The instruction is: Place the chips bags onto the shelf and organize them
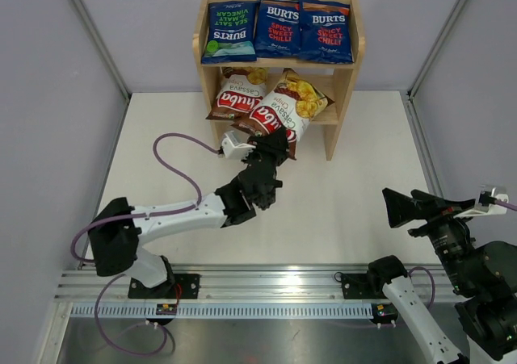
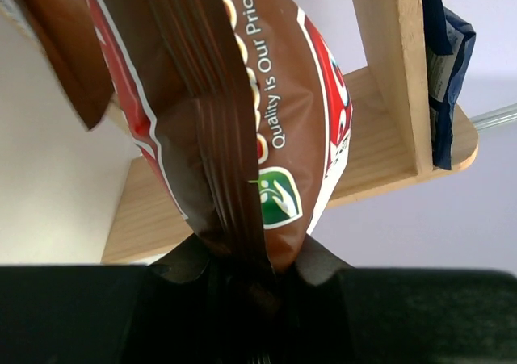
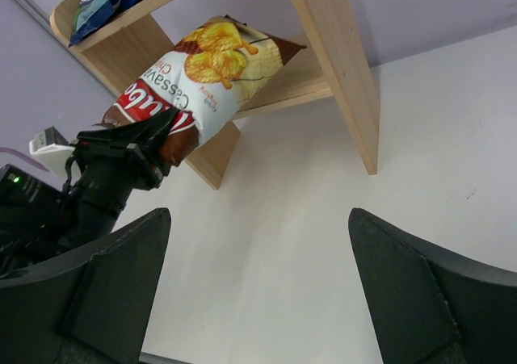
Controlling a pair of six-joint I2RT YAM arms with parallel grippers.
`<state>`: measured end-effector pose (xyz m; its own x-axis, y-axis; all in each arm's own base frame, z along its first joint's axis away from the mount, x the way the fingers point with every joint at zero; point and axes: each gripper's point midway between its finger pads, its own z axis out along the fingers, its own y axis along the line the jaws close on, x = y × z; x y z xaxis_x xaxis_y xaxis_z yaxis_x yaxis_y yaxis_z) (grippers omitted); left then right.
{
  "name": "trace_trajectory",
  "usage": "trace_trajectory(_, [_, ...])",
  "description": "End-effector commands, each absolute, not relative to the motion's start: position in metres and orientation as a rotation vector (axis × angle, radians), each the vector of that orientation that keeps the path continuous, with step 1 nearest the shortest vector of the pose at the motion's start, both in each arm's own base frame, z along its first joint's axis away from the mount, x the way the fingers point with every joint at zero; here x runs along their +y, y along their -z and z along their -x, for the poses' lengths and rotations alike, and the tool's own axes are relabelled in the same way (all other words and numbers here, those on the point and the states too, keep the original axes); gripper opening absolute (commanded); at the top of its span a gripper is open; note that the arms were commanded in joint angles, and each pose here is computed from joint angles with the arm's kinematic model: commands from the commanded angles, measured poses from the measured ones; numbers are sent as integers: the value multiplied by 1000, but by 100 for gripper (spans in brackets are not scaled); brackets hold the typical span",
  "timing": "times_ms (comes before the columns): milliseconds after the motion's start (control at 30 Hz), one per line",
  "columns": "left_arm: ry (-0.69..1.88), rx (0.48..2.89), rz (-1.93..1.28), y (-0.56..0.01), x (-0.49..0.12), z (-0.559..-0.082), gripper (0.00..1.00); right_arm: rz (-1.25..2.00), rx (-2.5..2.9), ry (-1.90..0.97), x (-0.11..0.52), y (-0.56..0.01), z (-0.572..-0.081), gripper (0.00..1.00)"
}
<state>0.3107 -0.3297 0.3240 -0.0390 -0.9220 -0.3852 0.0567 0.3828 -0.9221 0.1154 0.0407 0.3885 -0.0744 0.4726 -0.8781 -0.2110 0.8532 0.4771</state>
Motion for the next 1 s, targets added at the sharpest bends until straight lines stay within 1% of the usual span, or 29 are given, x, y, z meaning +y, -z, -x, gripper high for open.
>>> trace_trajectory(0, [1081,1095,1027,-395,-322,-322,0,-167,1524,-599,45,-396,-107,99])
trace_trajectory(67, [1016,1088,1019,-388,-330,-331,1,-157,1510,-611,46,-399,-104,99])
trace_trajectory(100, [1021,1063,1042,-398,-331,-333,1,-154,1505,-622,47,-400,-101,100])
trace_trajectory(167, [969,1062,1074,-384,-338,-341,1,-138,1484,-644,48,-406,-94,99])
trace_trajectory(200, [972,1044,1091,-392,-340,-344,1,-135,1480,-655,49,-407,-92,100])
trace_trajectory(433, [890,1023,1148,-373,-358,-362,2,-99,1436,-694,48,-418,-66,100])
trace_trajectory(567, [865,1034,1132,-361,-373,-376,8,-81,1429,-703,48,-418,-59,99])
trace_trajectory(700, [838,1055,1091,-355,-392,-389,8,-75,1429,-691,47,-418,-58,100])
trace_trajectory(733, [808,1069,1074,-345,-397,-394,8,-74,1426,-690,46,-418,-57,99])
trace_trajectory(767, [809,1056,1085,-351,-399,-396,8,-78,1429,-688,46,-417,-57,99])
trace_trajectory(867, [785,1060,1070,-347,-409,-405,13,-74,1419,-695,45,-416,-52,99])
trace_trajectory(967, [764,1073,1054,-341,-418,-411,14,-71,1411,-698,44,-417,-49,100])
